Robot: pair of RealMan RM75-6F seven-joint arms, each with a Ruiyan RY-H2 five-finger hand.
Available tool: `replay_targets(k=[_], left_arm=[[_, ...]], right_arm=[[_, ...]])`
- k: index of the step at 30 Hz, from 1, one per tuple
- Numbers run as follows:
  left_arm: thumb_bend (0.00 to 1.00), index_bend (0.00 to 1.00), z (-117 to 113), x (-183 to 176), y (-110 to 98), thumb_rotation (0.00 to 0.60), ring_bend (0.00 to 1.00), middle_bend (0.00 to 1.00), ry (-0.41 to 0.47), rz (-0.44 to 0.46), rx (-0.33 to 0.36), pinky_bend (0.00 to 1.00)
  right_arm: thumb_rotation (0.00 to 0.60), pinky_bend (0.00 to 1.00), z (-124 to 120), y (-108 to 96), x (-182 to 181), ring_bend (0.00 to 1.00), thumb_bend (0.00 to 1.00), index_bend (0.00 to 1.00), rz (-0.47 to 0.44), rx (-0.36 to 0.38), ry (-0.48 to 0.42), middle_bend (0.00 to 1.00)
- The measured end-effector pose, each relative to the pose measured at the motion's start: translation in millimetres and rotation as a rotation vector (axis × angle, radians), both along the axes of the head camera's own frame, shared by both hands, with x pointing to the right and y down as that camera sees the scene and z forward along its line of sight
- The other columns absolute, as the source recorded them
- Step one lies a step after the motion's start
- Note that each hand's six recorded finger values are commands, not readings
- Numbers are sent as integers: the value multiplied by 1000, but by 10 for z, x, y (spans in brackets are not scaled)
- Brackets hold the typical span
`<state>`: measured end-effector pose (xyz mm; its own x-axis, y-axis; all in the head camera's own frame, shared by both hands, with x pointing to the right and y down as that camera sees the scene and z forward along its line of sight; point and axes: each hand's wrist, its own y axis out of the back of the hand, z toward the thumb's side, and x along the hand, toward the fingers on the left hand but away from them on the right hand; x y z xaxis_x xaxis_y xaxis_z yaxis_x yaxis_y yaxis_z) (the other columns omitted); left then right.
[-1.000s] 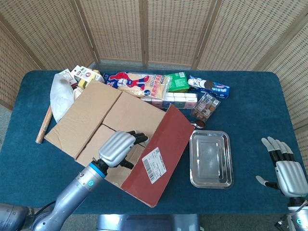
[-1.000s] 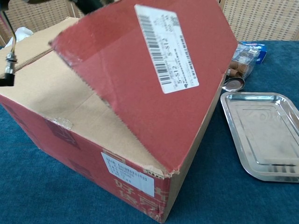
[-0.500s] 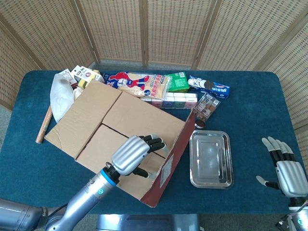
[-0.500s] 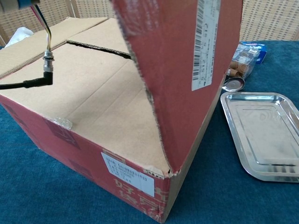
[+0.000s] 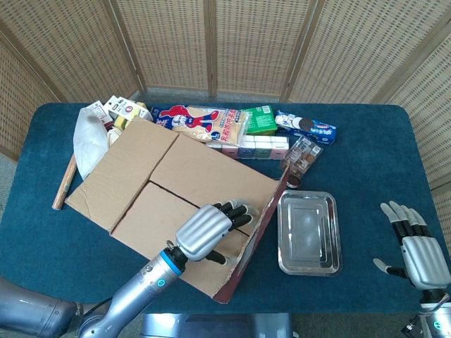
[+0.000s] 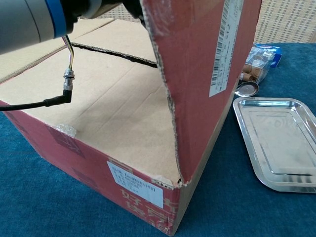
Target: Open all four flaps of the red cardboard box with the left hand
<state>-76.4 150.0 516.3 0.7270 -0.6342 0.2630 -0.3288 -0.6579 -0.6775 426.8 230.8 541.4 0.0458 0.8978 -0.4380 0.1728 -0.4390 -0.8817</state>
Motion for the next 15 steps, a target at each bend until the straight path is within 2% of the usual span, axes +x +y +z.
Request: replay_targets(k=[7,15], left_arm=[[0,301,53,52,-17,600,93,161,-38,41,80,274],[0,249,-35,222,-42,600,48,92,6,84,176,259]], right_arm=[[600,0,5,-4,-4,0,0,0,-4,-1,1,0],[600,0,-3,-12,6,0,0,0,1,3,-1,0]])
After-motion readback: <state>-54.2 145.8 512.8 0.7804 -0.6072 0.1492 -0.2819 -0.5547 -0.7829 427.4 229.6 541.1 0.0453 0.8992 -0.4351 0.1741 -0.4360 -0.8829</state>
